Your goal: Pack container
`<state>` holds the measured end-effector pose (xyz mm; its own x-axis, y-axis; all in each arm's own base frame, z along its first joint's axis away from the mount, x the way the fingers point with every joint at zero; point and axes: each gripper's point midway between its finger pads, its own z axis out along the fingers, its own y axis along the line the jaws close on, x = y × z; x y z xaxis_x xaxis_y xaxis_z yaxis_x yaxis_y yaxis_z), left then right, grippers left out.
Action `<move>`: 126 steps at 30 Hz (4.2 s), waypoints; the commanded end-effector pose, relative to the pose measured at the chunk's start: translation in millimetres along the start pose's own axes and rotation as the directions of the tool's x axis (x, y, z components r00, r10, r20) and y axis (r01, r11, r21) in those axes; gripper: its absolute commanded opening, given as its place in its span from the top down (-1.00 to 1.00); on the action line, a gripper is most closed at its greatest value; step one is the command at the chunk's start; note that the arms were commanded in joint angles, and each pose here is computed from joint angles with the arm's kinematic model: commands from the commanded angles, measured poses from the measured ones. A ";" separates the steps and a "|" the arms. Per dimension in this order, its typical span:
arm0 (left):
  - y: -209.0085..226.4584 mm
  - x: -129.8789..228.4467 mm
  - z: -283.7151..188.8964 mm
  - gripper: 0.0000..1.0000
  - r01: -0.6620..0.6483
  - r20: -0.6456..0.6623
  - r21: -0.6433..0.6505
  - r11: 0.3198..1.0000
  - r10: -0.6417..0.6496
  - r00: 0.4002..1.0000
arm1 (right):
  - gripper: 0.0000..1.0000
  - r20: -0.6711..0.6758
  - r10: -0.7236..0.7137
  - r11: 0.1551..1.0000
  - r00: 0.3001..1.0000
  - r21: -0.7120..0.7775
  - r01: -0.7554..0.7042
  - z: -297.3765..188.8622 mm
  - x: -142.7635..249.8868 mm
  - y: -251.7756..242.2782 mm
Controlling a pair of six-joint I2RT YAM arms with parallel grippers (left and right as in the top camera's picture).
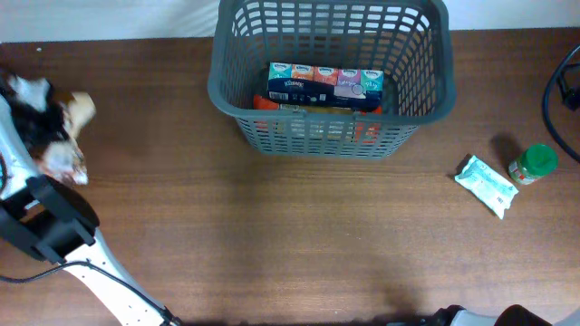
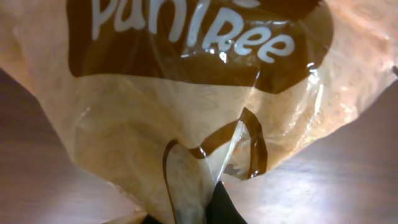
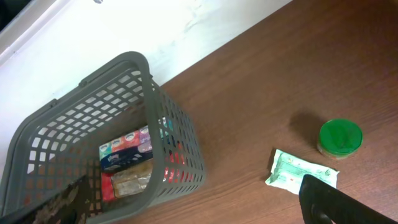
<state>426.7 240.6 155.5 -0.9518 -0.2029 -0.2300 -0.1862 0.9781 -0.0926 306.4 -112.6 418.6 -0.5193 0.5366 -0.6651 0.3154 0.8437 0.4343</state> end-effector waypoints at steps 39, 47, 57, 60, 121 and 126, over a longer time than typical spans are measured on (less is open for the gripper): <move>-575.0 46.8 -59.7 0.96 -0.950 0.533 -0.227 -0.213 0.789 -0.305 | -0.98 0.009 -0.006 1.000 1.000 0.002 0.006 -2.2 -2.0 -0.8; -606.3 81.7 -15.2 0.97 -0.949 0.454 -0.180 -0.258 0.834 -0.312 | -0.98 0.009 -0.006 1.000 1.000 0.002 0.006 -2.2 -2.0 -0.8; -606.3 84.3 8.2 0.96 -0.987 0.416 -0.107 -0.116 0.897 -0.150 | -0.98 0.010 -0.006 1.000 1.000 0.002 0.006 -2.3 -2.2 -0.7; -603.5 81.0 17.6 0.97 -0.987 0.388 -0.117 -0.111 0.910 -0.148 | -0.98 0.009 -0.006 1.000 1.000 0.002 0.006 -2.2 -2.0 -0.8; -163.3 -34.4 -166.0 -0.98 -0.117 0.386 -0.063 0.991 0.133 0.913 | -0.93 -0.061 0.154 0.799 0.986 0.595 -0.088 43.2 5.2 -139.3; -163.3 -34.4 -166.0 -0.98 -0.117 0.386 -0.063 0.991 0.133 0.913 | -0.94 -0.162 0.258 0.767 0.953 0.634 -0.100 98.4 21.1 -172.4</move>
<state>448.2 92.6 344.1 -0.7937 -0.0547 -0.6059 -0.0730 0.9973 0.0056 318.1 -227.5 299.5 -0.5558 0.6794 -0.4790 0.7453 0.6625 0.0751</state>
